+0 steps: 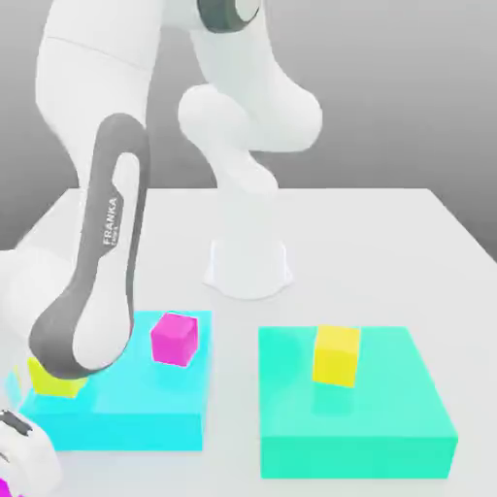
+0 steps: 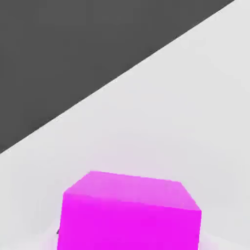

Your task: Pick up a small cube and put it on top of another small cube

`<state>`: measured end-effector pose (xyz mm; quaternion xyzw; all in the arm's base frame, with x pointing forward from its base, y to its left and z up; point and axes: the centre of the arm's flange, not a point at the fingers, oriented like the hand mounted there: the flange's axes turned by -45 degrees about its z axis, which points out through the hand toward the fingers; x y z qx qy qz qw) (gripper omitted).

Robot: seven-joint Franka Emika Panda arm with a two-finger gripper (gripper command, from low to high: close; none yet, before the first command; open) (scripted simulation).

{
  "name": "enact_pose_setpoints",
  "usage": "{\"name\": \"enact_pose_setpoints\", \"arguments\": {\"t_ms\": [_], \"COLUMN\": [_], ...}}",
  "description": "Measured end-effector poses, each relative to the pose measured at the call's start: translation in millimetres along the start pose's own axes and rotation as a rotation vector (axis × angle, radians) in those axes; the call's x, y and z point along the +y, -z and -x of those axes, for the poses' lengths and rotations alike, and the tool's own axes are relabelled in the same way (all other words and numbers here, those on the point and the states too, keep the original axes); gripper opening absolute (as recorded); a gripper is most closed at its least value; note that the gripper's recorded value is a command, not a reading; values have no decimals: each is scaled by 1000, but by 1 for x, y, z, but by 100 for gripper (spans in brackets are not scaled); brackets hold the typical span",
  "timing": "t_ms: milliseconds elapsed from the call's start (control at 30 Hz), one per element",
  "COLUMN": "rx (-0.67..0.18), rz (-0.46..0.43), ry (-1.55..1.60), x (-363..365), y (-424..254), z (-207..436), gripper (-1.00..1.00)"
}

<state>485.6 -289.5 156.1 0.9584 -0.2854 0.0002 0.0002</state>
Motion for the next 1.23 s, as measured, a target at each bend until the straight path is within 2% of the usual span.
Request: {"name": "enact_pose_setpoints", "arguments": {"t_ms": [133, 400, 700, 933, 1133, 1167, 1233], "rx": [-5, -23, -25, -5, 0, 0, 0], "rz": [-17, -67, -62, -12, -2, -1, -1], "ry": [-11, -40, -55, -71, -74, -74, -74], "x": [-7, -36, -57, -62, -62, -62, -62], "y": [47, 105, 147, 158, 101, 95, 95], "z": [13, 80, 168, 236, 244, 244, 244], "gripper": [-100, -100, -100, -100, -100, 100, 100]}}
